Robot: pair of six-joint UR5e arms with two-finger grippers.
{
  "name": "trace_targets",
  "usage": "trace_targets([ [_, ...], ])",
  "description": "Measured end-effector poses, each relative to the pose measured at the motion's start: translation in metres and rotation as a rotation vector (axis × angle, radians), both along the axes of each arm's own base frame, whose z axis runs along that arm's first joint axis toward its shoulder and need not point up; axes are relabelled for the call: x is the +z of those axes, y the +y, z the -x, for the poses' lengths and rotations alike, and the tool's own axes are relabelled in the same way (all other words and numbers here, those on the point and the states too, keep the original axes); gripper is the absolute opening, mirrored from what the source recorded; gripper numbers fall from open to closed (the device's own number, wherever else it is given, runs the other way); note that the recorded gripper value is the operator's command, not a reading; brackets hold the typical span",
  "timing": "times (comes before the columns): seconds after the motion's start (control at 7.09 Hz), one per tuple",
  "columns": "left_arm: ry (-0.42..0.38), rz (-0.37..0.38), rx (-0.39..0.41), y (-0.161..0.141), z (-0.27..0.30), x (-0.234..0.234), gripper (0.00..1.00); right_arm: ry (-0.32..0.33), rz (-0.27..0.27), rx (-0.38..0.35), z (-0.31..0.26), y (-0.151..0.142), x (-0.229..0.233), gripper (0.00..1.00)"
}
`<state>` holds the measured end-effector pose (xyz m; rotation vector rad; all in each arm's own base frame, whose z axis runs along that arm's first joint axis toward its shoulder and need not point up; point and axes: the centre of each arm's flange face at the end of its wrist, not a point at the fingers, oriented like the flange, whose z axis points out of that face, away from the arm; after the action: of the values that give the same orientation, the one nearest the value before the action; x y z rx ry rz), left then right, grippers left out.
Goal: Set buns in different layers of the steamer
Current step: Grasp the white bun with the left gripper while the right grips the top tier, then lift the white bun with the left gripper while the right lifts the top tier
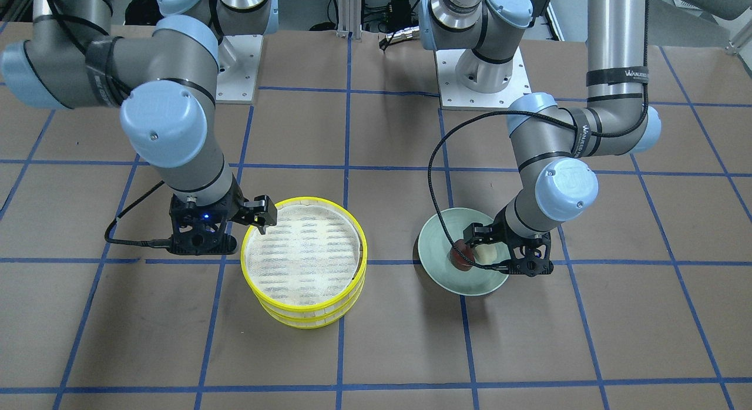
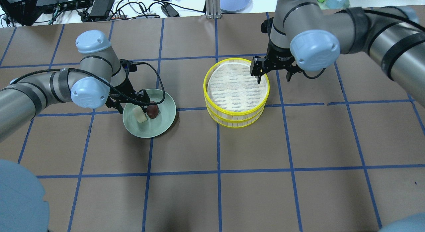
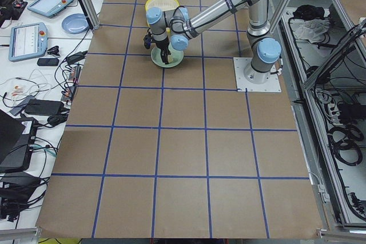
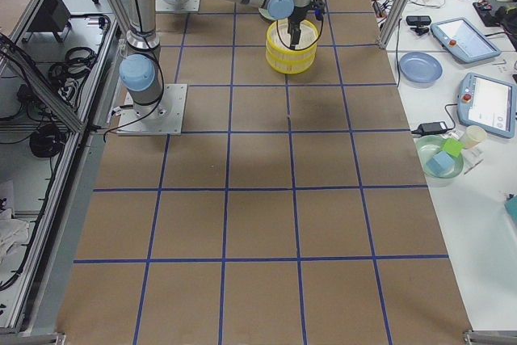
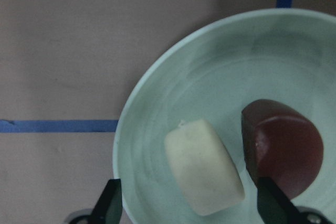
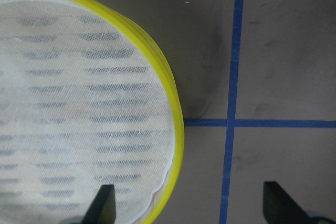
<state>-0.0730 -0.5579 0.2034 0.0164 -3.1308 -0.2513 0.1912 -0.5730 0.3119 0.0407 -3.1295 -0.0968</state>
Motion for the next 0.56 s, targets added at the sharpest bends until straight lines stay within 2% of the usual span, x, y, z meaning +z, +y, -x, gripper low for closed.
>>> trace_targets([
  [0.14, 0.001, -0.002, 0.000, -0.001, 0.000, -0.004, 0.45, 0.003, -0.008, 0.000, 0.000, -0.003, -0.022, 0.52],
  [0.28, 0.001, 0.011, -0.007, -0.004, -0.001, -0.005, 0.39, 0.003, -0.013, -0.001, 0.000, -0.005, -0.033, 0.36],
  [0.42, 0.001, 0.031, -0.019, -0.007, -0.001, -0.006, 0.31, 0.003, -0.013, -0.001, 0.000, -0.005, -0.037, 0.29],
  [0.56, 0.001, 0.041, -0.026, -0.008, -0.001, -0.007, 0.19, 0.003, -0.011, -0.002, 0.000, -0.005, -0.037, 0.17],
])
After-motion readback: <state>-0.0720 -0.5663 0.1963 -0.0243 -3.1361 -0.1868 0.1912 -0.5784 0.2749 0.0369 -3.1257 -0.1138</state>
